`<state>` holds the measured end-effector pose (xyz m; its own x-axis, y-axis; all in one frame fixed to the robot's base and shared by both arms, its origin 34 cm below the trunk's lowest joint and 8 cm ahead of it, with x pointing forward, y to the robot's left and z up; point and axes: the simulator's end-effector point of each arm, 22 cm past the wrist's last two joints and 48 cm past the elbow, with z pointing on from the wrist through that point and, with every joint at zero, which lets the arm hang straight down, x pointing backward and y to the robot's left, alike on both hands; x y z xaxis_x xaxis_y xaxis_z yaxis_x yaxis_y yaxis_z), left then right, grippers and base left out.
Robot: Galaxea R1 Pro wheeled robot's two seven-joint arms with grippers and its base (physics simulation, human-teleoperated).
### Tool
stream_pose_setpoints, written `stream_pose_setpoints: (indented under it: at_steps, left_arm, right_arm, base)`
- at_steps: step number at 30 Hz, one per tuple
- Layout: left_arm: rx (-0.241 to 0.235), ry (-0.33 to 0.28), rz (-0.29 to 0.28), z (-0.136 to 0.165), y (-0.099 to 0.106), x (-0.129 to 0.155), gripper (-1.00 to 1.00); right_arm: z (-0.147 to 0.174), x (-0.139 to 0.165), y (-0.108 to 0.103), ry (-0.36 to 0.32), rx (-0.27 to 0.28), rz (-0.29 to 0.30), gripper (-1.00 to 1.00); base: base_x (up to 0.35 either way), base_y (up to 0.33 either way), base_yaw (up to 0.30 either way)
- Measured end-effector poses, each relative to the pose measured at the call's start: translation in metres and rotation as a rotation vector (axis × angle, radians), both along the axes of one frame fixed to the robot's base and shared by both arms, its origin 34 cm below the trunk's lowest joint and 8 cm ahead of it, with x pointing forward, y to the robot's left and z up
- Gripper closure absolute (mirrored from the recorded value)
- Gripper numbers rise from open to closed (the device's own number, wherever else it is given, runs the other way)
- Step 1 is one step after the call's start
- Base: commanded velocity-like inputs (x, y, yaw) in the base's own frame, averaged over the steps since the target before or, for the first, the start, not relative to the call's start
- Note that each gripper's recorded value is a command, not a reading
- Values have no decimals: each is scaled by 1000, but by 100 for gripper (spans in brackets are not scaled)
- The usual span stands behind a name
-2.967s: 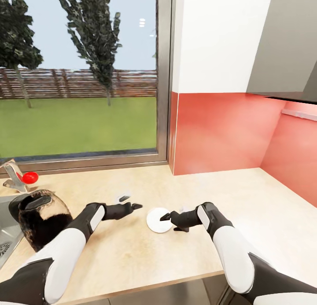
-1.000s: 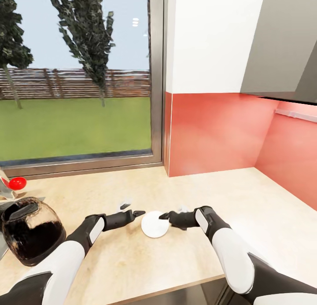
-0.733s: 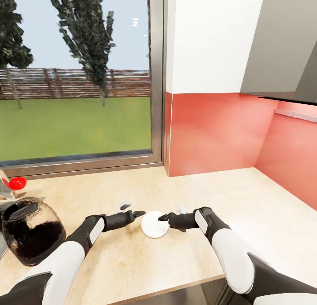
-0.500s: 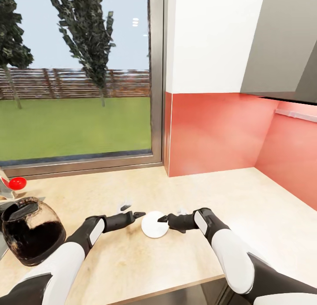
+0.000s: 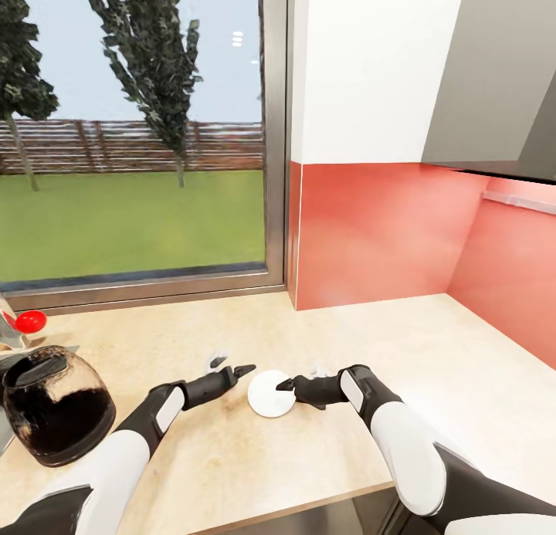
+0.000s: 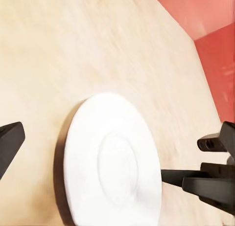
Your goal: Set up a coffee station on the kitchen countertop: keep the coffee maker on the countertop, move the bottle of coffee from the kitchen shelf to the counter next to the coffee maker, place a paper coffee filter on top of the coffee maker, put the saucer next to the coffee maker with the coffee cup on the saucer, and place the electric kettle next to the coffee maker.
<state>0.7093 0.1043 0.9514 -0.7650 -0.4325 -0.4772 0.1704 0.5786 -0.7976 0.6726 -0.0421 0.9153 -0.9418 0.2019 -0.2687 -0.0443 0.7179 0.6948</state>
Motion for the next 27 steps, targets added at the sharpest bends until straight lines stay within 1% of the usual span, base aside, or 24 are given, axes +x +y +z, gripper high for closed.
stream_pose_setpoints:
  at_steps: [5, 9, 15, 22, 27]
  left_arm:
    - [-7, 5, 4, -1, 0, -1, -100]
    - [-5, 18, 5, -8, 0, -6, -100]
    - [-7, 24, 2, -10, -7, -8, -100]
    - [-31, 24, 9, -6, -11, -8, -100]
    - [-38, 37, 8, -12, -15, -14, -100]
  right_arm:
    - [0, 0, 0, 0, -1, 0, -100]
    - [0, 0, 0, 0, -1, 1, -100]
    - [0, 0, 0, 0, -1, 1, -100]
    - [0, 0, 0, 0, -1, 1, -100]
    - [0, 0, 0, 1, -1, 1, -100]
  base:
    - [0, 0, 0]
    - [0, 0, 0]
    - [0, 0, 0]
    - [0, 0, 0]
    - [0, 0, 0]
